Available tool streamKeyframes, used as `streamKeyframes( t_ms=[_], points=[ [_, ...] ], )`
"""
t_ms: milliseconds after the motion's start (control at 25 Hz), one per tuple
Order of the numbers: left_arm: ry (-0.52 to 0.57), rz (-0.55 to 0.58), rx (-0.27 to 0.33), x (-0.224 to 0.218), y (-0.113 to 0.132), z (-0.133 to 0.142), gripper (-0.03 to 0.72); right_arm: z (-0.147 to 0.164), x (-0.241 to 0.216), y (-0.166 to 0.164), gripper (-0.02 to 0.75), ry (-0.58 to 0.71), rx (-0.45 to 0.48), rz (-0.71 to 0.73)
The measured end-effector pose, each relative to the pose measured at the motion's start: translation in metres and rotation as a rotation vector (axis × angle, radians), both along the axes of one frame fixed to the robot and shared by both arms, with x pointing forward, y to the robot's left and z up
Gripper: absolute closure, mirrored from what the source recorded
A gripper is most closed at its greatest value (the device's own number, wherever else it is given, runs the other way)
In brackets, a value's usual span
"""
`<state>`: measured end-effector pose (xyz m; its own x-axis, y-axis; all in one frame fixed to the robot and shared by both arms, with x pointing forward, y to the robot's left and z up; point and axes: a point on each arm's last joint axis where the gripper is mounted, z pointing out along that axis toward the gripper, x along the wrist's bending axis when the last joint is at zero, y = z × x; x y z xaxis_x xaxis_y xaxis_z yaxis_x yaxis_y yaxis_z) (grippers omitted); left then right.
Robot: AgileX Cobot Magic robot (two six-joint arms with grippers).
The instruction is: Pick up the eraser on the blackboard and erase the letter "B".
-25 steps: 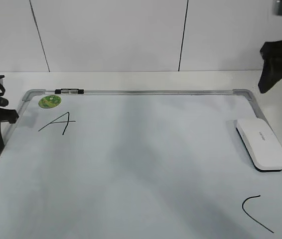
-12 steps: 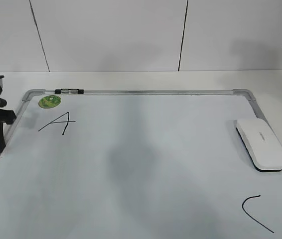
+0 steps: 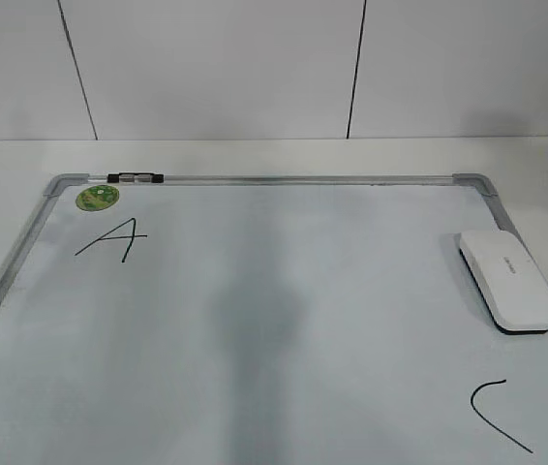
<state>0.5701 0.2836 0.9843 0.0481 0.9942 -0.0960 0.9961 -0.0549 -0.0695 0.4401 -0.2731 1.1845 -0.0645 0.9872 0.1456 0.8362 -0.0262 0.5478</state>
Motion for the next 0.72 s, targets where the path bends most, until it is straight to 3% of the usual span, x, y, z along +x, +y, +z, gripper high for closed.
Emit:
streamKeyframes(
  t_ms=[240, 480, 720],
  points=[
    [-0.043, 0.000, -0.001, -0.019, 0.001, 0.019, 0.433, -0.014, -0.051, -0.004, 0.144, -0.023, 0.002, 0.000],
    [-0.040, -0.001, -0.001, -0.075, 0.002, 0.029, 0.451, -0.040, -0.101, -0.007, 0.145, -0.047, 0.003, 0.001],
    [-0.132, -0.001, -0.004, -0.131, 0.004, 0.049, 0.453, -0.071, -0.140, -0.012, 0.145, -0.075, -0.018, -0.009]
  ],
)
